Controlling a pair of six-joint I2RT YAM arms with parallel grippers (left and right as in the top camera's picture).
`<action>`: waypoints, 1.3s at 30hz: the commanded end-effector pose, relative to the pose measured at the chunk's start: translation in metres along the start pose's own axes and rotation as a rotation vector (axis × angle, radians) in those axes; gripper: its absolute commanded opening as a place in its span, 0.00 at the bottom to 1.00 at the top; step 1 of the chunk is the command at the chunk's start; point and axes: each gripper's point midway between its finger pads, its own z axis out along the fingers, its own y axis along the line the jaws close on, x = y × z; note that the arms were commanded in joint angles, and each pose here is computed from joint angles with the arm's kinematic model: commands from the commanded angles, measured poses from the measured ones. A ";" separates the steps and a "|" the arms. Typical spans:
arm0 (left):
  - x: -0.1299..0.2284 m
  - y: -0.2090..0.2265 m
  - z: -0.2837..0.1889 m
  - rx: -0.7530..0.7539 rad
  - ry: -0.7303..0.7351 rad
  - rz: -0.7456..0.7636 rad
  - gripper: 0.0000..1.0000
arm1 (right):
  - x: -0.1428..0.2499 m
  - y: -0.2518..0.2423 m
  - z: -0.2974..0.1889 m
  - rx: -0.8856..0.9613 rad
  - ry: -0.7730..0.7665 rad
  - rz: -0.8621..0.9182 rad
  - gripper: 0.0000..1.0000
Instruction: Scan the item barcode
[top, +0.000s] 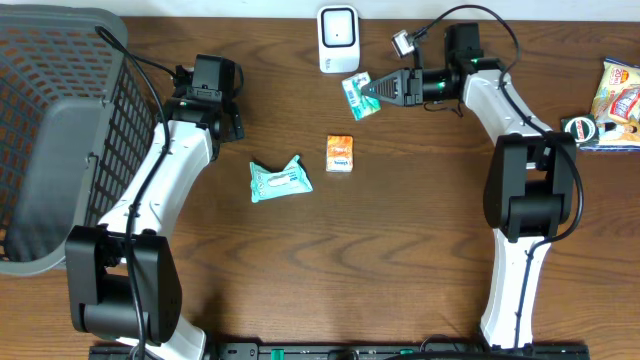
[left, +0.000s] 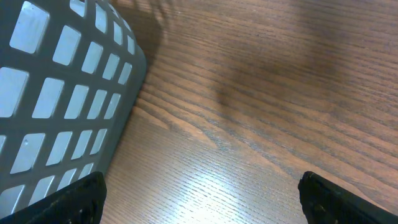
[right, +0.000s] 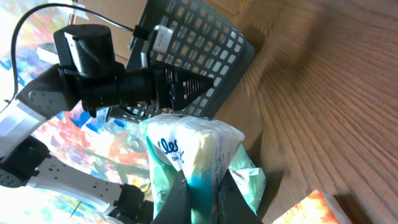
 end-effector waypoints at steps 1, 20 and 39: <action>-0.005 0.003 -0.004 -0.009 -0.015 -0.001 0.98 | -0.006 0.020 0.000 -0.021 -0.002 -0.057 0.01; -0.006 0.003 -0.004 -0.009 -0.016 -0.001 0.97 | -0.006 0.019 0.001 -0.019 0.000 -0.057 0.01; -0.006 0.003 -0.004 -0.009 -0.016 -0.001 0.98 | -0.003 0.015 0.008 0.011 0.016 -0.059 0.01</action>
